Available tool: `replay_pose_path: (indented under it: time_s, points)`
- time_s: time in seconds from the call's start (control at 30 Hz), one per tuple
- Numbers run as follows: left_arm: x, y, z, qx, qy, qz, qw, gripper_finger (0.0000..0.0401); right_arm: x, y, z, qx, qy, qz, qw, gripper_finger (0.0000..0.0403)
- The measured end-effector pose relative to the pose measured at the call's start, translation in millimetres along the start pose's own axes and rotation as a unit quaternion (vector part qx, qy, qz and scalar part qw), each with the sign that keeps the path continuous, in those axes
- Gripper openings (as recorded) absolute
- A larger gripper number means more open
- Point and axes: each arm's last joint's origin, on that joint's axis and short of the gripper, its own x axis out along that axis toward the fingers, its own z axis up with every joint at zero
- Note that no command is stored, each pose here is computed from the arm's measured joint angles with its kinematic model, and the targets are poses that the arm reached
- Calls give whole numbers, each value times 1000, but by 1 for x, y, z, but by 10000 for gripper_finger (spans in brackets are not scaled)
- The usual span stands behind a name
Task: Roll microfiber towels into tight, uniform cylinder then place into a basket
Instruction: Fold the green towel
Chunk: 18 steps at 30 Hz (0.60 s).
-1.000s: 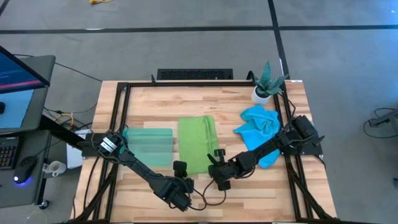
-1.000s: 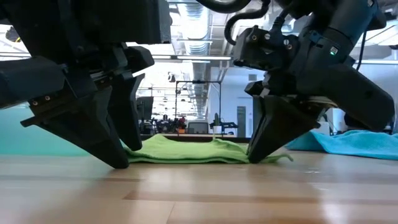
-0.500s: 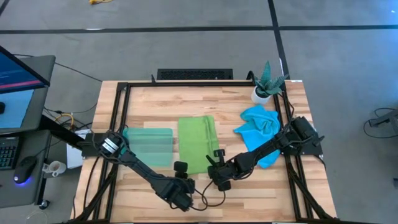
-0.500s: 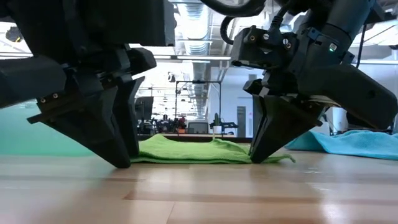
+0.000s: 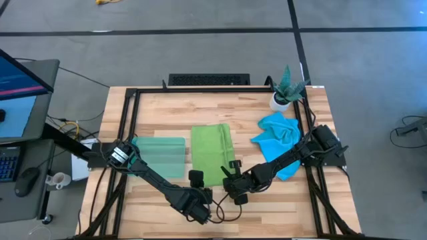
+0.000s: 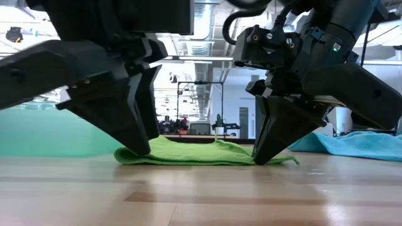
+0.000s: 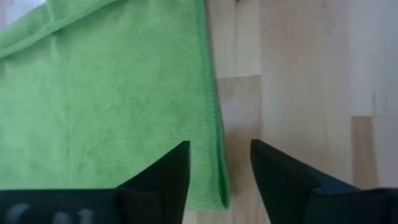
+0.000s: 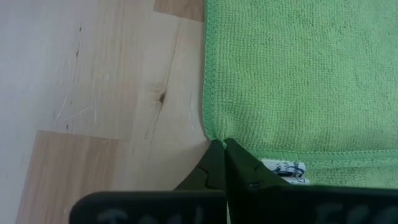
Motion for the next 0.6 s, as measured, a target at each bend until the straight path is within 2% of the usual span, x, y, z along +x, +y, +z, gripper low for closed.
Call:
replay_pose_path:
  time_s: [0.23, 0.37, 0.6]
  points:
    - [7, 10, 4, -9, 11, -9, 1000, 192, 0, 0, 0, 0, 0, 2, 1000, 10]
    - [17, 13, -4, -20, 27, -3, 999, 191, 0, 0, 0, 0, 1, 2, 1000, 8]
    - [22, 13, -10, -41, 16, 6, 999, 175, 0, 0, 0, 0, 2, 2, 1000, 9]
